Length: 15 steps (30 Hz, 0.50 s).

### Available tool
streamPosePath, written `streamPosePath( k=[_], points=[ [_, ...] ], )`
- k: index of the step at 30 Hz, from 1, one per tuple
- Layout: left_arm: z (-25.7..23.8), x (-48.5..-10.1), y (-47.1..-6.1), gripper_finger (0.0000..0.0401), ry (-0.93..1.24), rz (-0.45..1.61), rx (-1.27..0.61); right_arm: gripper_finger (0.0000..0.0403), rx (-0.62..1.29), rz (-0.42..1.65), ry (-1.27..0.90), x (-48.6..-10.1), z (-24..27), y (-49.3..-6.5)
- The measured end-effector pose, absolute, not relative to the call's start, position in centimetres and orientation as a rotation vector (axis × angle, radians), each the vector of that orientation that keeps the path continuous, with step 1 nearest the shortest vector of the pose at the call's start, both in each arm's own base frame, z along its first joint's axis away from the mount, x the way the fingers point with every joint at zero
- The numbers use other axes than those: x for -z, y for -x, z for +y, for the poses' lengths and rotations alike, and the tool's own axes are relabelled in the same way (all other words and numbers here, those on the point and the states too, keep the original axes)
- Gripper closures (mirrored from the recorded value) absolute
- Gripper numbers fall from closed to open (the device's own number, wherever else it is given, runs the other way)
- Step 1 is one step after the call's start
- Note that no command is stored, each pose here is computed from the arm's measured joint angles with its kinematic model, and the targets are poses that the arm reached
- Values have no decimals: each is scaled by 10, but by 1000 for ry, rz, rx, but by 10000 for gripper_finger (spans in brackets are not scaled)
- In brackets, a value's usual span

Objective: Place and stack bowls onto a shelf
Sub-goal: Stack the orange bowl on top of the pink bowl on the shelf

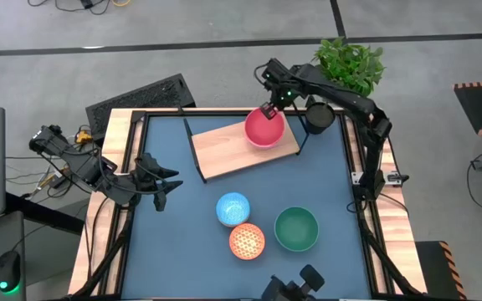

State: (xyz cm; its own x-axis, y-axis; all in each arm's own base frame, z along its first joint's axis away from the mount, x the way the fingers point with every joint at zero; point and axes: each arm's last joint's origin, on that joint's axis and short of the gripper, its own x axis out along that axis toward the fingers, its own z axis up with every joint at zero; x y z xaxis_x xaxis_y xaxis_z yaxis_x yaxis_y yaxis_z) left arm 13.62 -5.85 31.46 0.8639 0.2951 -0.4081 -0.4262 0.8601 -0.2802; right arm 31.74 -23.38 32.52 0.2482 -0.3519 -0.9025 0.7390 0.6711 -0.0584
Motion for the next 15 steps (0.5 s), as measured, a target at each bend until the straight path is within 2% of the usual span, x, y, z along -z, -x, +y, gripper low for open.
streamPosePath(
  k=[6,15],
  points=[
    [-58,-315,-136,239,374,363,-388,383,771,1082,-383,-328,-226,-325],
    [-58,-314,-136,239,373,364,-388,383,789,1153,-404,-303,-236,-327]
  ],
)
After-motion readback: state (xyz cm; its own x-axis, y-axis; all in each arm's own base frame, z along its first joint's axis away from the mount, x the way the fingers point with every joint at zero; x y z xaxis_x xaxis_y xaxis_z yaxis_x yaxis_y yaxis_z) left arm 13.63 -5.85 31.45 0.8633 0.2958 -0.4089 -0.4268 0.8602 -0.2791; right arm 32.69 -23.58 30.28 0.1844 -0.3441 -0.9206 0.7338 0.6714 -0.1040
